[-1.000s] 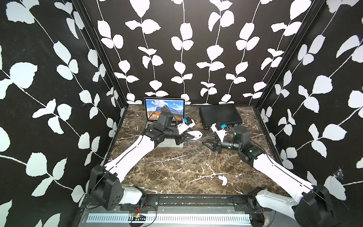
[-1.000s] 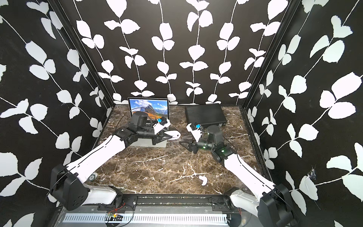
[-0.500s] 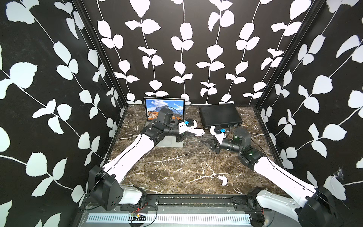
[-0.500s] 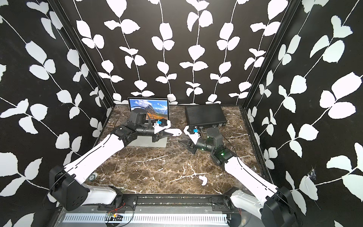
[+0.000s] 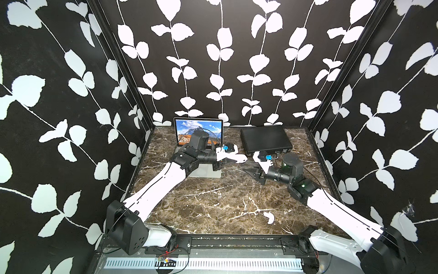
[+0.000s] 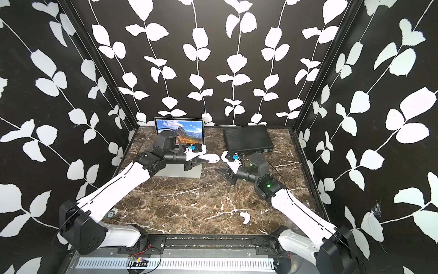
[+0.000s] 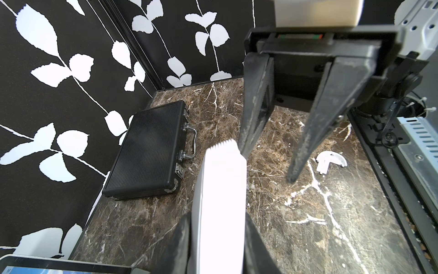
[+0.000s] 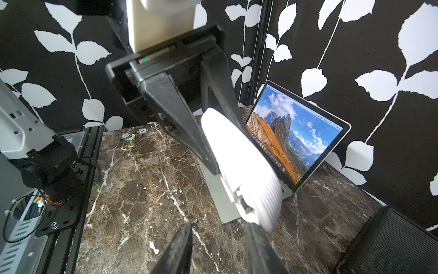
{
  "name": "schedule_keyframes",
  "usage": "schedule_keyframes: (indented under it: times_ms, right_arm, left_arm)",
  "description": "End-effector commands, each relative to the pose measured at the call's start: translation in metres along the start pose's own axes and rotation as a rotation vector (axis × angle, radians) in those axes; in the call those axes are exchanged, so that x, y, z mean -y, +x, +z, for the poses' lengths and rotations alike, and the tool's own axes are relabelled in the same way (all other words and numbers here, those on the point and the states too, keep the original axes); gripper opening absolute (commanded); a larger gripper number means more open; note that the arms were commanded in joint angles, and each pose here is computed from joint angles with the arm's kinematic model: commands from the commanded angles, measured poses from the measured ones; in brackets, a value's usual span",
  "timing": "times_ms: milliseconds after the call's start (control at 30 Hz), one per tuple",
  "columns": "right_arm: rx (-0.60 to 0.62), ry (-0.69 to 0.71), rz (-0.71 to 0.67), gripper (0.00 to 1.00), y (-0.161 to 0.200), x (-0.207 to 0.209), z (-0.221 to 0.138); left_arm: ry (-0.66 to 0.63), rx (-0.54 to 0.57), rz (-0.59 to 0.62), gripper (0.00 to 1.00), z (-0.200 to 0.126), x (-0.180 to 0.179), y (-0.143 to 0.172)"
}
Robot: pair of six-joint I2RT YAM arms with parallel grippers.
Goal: Insert the wireless mouse receiver into the laptop
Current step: Take out the USB plug from the mouse.
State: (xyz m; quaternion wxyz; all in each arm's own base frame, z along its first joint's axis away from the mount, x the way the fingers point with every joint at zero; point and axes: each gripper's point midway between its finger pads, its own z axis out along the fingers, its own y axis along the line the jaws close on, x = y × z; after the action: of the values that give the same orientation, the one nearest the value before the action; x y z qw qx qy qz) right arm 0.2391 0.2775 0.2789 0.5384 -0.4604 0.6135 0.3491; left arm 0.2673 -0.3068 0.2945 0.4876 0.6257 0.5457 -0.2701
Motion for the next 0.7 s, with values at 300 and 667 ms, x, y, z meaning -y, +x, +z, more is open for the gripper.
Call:
schedule_keyframes:
  times_ms: [300, 667]
  right_arm:
    - [0.057, 0.071, -0.051, 0.41, -0.023, 0.006, -0.009]
    - [0.067, 0.078, -0.054, 0.42, -0.028, 0.011, -0.004]
  left_arm:
    - [-0.028, 0.091, 0.082, 0.16, -0.011, -0.002, -0.032]
    - [-0.002, 0.094, 0.117, 0.14, -0.013, 0.006, -0.033]
